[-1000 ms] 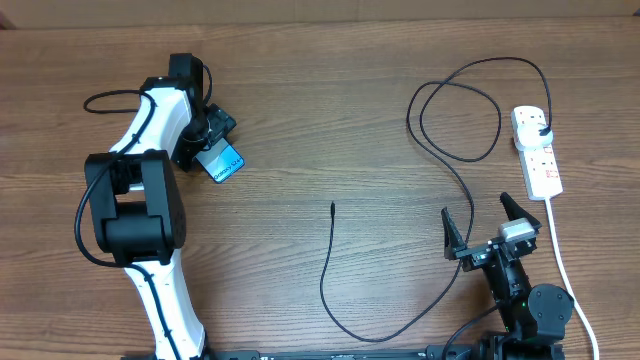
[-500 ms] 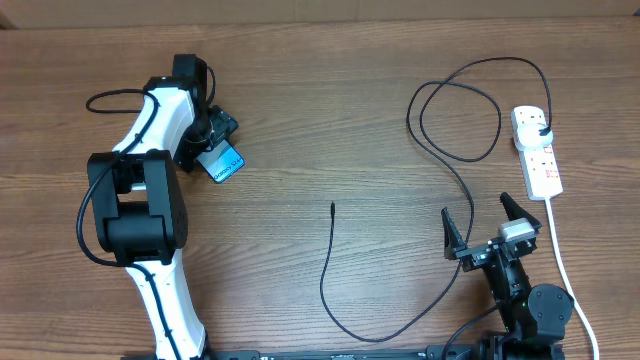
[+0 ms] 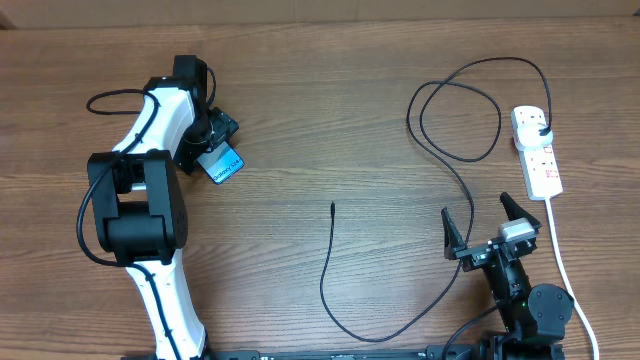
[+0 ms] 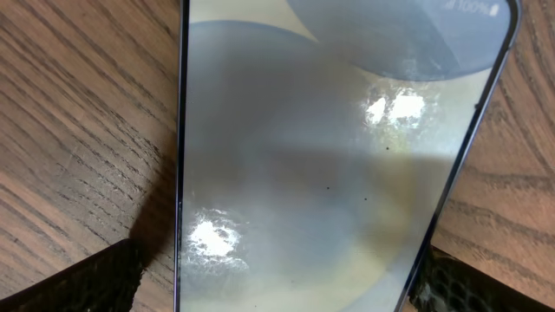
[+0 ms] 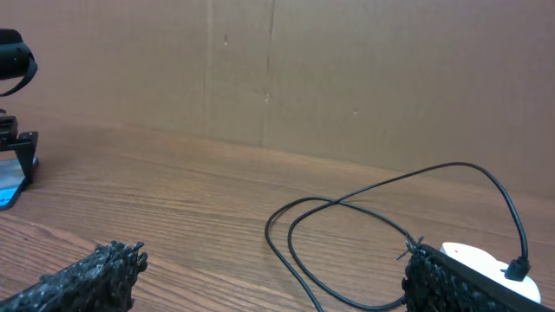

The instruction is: Plug charger to phone and switch on socket

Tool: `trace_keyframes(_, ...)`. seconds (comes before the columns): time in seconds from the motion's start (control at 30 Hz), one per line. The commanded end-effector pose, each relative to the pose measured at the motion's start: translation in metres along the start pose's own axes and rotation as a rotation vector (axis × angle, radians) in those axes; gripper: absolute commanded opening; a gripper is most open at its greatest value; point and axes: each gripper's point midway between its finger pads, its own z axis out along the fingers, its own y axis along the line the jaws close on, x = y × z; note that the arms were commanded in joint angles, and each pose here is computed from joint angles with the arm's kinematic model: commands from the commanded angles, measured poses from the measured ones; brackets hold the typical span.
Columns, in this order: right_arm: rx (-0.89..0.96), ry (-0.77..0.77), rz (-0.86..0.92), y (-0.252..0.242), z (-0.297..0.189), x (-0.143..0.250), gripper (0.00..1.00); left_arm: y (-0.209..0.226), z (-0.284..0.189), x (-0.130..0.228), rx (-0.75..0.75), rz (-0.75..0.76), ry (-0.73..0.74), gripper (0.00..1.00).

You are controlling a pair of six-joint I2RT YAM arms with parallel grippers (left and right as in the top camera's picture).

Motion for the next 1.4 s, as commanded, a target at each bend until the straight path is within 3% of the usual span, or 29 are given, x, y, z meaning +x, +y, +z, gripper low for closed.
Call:
trace_keyframes(0.0,-0.009,-0.005,-0.006,0.0020,0.0001,0.0015,1.00,0.0025,0.0222,0.0145,-0.025,-0.013,0.060,1.00)
trace_keyframes(0.53,-0.009,-0.005,-0.006,0.0020,0.0001,0.0015,1.00,0.0013,0.0223,0.0136,-0.020,-0.013,0.057,0.90)
trace_keyframes(1.37,-0.009,-0.005,-0.006,0.0020,0.0001,0.0015,1.00,0.0002,0.0222,0.0142,-0.015,-0.013,0.060,0.85)
